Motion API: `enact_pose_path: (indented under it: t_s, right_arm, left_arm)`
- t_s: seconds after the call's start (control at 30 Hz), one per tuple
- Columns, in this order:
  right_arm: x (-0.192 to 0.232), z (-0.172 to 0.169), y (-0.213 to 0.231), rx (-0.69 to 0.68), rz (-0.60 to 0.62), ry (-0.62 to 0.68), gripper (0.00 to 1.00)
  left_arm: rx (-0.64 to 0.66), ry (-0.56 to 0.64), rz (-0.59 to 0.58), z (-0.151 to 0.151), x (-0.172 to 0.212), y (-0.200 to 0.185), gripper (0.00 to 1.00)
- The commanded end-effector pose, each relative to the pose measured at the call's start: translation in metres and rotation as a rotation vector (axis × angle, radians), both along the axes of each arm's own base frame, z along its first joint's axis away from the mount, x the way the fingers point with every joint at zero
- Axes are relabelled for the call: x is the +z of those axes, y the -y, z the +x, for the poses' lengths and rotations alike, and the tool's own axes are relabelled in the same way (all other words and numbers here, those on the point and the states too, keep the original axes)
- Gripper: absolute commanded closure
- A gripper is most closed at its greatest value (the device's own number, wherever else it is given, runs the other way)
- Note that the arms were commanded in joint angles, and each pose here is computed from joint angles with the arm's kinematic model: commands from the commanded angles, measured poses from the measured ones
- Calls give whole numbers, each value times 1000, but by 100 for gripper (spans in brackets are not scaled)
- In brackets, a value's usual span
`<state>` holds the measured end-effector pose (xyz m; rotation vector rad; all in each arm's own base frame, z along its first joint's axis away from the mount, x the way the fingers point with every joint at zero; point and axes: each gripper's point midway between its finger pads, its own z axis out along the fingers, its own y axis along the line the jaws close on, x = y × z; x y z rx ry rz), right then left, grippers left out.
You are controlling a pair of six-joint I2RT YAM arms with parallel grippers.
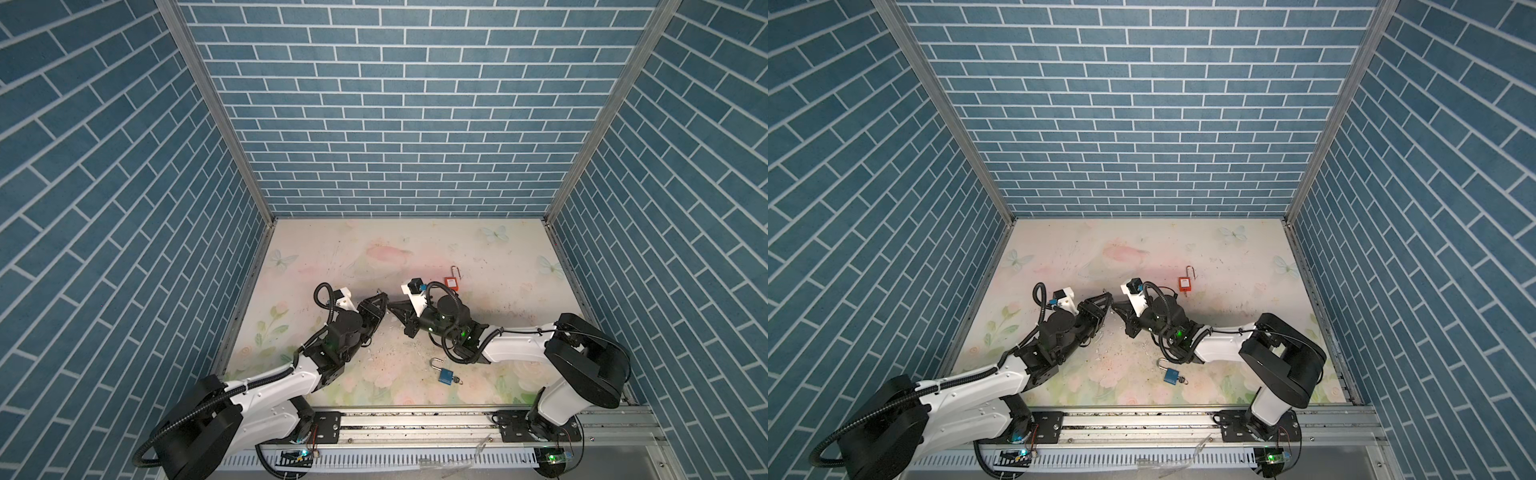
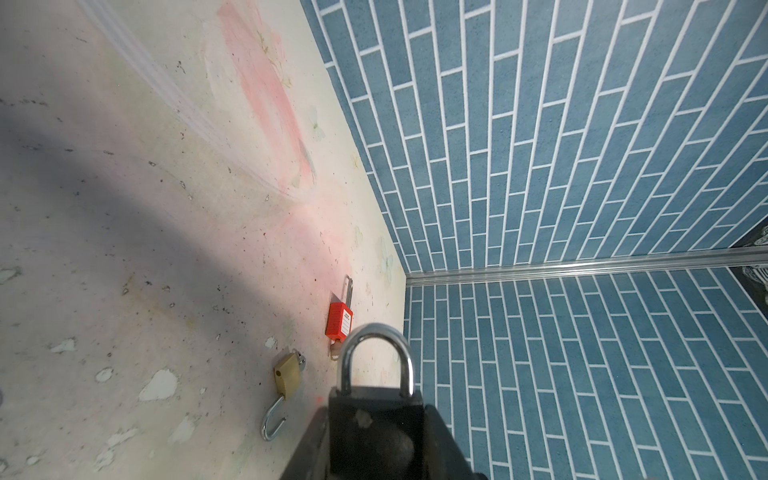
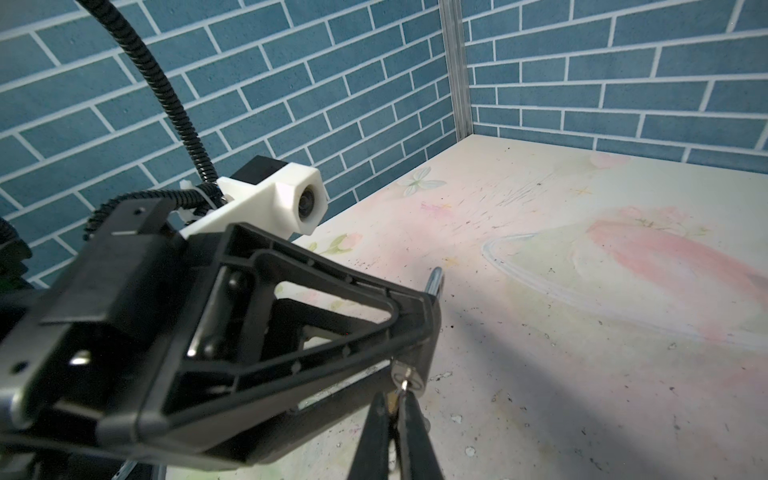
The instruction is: Lock with the key
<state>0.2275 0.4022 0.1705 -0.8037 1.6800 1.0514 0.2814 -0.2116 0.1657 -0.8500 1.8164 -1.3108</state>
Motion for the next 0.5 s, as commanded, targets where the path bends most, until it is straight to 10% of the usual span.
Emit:
enact_pose_path:
  t_s: [0.0, 0.47]
  right_arm:
    - [9, 0, -8, 21, 35, 0, 100]
    - [-6, -19, 5, 37, 23, -81, 100]
  left_arm:
    - [19, 28, -18, 4, 6, -3, 100]
    - [242, 127, -23, 42, 37, -53, 100]
